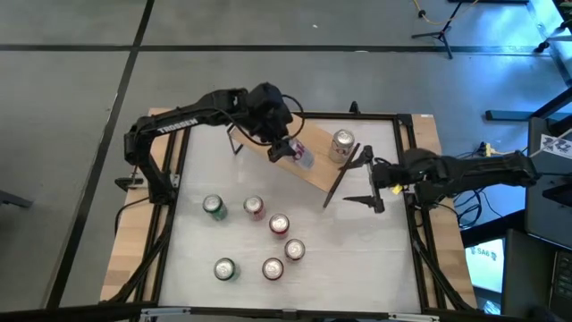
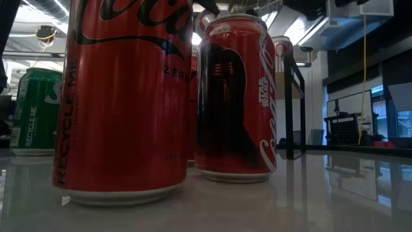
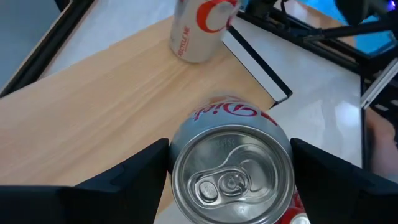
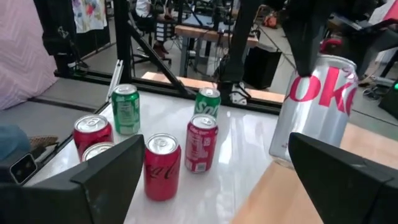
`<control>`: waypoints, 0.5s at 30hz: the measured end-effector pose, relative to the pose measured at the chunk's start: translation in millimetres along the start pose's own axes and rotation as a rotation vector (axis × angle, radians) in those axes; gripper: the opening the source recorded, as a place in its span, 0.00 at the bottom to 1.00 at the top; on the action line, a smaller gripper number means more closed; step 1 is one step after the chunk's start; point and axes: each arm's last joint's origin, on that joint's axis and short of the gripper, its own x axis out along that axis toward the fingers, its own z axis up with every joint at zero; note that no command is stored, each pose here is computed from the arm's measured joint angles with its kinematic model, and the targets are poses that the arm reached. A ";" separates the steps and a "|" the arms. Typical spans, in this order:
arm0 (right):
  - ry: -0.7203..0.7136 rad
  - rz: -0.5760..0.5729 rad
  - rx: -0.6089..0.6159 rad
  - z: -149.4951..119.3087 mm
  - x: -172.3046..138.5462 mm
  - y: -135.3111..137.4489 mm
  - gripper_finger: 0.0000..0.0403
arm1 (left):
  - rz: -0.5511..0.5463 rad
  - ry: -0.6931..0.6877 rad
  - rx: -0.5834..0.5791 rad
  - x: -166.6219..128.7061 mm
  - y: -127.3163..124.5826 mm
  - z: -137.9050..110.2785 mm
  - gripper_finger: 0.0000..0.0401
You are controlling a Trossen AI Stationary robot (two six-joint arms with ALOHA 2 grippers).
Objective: Place canned beverage on shelf
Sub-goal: Put the red-silver soda can on the shelf aligned with the other red-silver soda can
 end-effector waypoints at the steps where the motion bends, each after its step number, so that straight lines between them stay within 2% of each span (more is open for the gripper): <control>1: -0.004 -0.001 0.000 0.0 2.7 -0.2 0.97 | 0.005 -0.001 0.016 0.4 -1.7 -0.3 0.71; 7: -0.091 -0.019 0.050 5.9 15.5 -2.2 0.97 | 0.004 0.000 0.135 2.6 -14.0 -2.6 0.71; 15: -0.119 -0.177 0.171 7.3 29.1 -8.0 0.97 | 0.004 -0.008 0.300 5.7 -32.2 -5.9 0.71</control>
